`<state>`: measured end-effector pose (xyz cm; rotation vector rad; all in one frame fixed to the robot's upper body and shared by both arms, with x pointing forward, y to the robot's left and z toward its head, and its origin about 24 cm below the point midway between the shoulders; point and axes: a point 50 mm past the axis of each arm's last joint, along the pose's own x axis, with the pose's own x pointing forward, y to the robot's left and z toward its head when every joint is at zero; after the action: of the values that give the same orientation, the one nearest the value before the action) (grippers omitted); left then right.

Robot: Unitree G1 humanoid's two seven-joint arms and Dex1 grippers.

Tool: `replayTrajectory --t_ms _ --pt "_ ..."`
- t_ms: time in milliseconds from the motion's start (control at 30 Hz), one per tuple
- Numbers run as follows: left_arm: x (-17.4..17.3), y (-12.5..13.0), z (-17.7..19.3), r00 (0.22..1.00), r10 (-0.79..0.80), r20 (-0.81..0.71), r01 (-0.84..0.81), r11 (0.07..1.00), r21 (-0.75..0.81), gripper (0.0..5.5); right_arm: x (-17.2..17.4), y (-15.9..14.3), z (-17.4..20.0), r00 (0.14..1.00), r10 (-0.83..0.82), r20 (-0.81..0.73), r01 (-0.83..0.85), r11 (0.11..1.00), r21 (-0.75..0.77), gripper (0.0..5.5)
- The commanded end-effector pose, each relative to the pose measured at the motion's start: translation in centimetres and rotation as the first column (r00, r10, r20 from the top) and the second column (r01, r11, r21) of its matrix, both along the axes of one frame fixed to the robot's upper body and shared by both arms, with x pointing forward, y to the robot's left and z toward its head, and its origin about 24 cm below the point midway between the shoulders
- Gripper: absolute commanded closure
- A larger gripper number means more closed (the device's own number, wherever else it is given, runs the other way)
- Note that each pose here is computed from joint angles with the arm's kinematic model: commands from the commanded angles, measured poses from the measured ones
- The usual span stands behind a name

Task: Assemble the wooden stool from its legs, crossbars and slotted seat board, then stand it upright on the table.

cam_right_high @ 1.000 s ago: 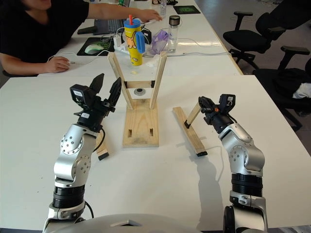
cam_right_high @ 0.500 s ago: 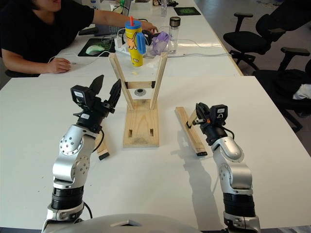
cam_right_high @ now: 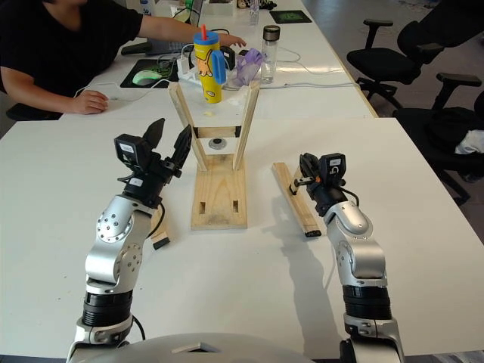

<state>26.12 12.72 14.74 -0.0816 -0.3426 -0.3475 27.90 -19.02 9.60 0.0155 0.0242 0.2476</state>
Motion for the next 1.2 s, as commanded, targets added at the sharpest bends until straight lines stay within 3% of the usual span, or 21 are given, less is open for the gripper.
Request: replayTrajectory --t_ms 33,167,300,533,667,900,1033,1200 --pt "0.1 -0.1 -0.2 1.000 0.006 -0.002 -0.006 1.000 0.008 2.47 0.1 -0.1 -1.5 0.995 -0.016 -0.101 0.014 1.000 -0.022 4.43" --pt "0.1 -0.1 -0.2 1.000 0.010 -0.004 -0.010 1.000 0.004 2.47 0.5 -0.5 -0.6 0.996 -0.026 -0.085 0.025 1.000 -0.011 3.83" --pt "0.0 -0.1 -0.4 1.000 0.015 -0.006 -0.015 1.000 0.002 2.47 1.1 -0.6 1.7 1.000 -0.027 -0.008 0.027 1.000 0.017 3.83" --pt "-0.2 -0.2 -0.8 0.999 0.034 -0.011 -0.034 0.999 -0.003 2.47 3.0 0.1 9.6 0.980 0.016 0.199 -0.053 0.982 0.181 3.83" --pt "-0.3 -0.5 -0.9 0.999 0.037 -0.011 -0.037 0.999 -0.007 2.47 4.3 0.2 12.3 0.965 0.046 0.259 -0.085 0.987 0.140 3.83" --pt "-0.1 -0.9 -0.9 1.000 0.021 -0.019 -0.021 1.000 -0.004 2.47 5.2 1.1 11.0 0.977 0.067 0.205 -0.093 0.988 0.120 4.79" --pt "-0.1 -0.8 -1.2 0.999 0.027 -0.031 -0.027 1.000 -0.007 2.47 4.8 1.1 8.2 0.991 0.059 0.116 -0.070 0.993 0.091 4.79" --pt "0.0 -0.7 -1.2 0.999 0.035 -0.031 -0.035 0.999 -0.008 2.47 4.8 1.3 8.1 0.991 0.068 0.118 -0.078 0.994 0.082 4.79"
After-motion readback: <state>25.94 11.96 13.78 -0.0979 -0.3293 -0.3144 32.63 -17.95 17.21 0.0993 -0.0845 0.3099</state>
